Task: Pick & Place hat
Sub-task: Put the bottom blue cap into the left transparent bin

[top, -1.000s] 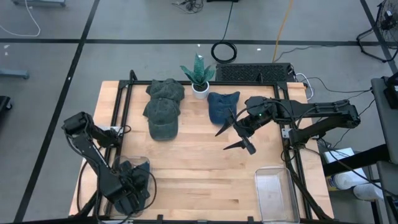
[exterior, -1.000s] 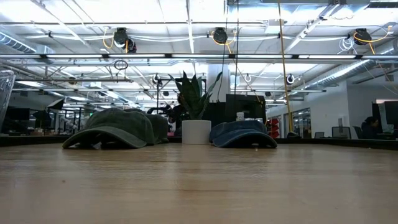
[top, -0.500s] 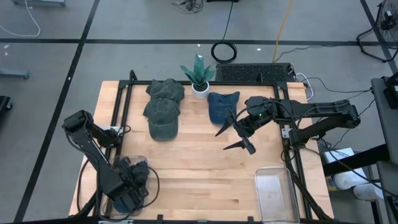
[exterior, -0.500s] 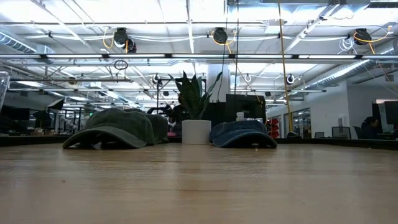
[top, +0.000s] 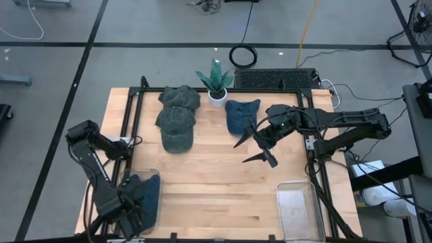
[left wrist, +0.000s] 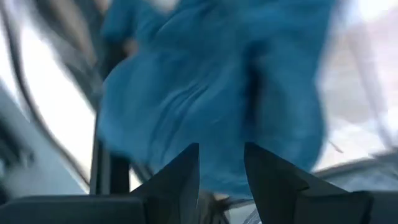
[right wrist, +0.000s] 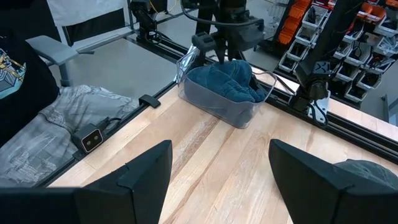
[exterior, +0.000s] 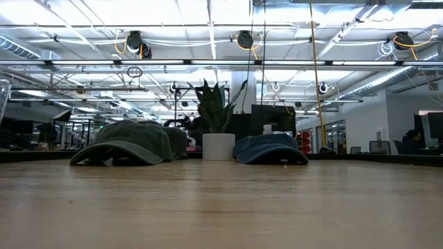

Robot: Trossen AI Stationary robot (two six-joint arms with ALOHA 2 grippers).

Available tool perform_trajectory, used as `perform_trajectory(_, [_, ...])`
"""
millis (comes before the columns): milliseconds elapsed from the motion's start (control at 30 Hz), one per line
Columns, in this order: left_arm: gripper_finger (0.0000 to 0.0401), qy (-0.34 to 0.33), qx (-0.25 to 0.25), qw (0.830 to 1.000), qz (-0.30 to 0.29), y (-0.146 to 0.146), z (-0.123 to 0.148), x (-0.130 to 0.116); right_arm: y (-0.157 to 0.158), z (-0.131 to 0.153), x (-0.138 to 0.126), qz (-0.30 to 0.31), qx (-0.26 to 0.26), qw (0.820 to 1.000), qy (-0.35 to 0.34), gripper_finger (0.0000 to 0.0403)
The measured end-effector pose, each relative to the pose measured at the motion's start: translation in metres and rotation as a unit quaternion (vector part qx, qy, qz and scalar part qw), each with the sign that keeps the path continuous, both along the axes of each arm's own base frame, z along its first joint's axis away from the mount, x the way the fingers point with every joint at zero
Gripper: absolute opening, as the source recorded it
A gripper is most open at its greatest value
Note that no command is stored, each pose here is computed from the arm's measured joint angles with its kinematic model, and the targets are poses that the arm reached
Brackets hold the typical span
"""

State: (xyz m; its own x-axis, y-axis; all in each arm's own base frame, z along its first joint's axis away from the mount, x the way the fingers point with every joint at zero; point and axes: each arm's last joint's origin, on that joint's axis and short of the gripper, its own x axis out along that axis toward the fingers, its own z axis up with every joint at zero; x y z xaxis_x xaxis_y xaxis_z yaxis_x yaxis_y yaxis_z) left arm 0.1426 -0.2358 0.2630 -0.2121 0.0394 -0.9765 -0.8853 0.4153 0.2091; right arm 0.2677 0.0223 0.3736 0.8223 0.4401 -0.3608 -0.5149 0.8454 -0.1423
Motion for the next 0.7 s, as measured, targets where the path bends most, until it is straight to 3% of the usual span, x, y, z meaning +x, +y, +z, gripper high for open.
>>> perform_trajectory(67, [0.0136,0.018,-0.002,0.999,0.028,-0.002,-0.006,-0.005,0.0,0.0,0.0,0.0,0.0,1.0,0.0,0.0254])
perform_trajectory(267, [0.0136,0.022,0.011,1.0,0.016,0.002,-0.033,-0.01,0.0,0.0,0.0,0.0,0.0,1.0,0.0,0.0254])
perform_trajectory(500, [0.0136,-0.058,0.019,0.993,-0.101,0.007,-0.063,-0.007,0.0,0.0,0.0,0.0,0.0,1.0,0.0,0.0254])
perform_trajectory(700, [0.0136,-0.076,0.034,0.989,-0.12,0.011,-0.07,-0.007,0.0,0.0,0.0,0.0,0.0,1.0,0.0,0.0254])
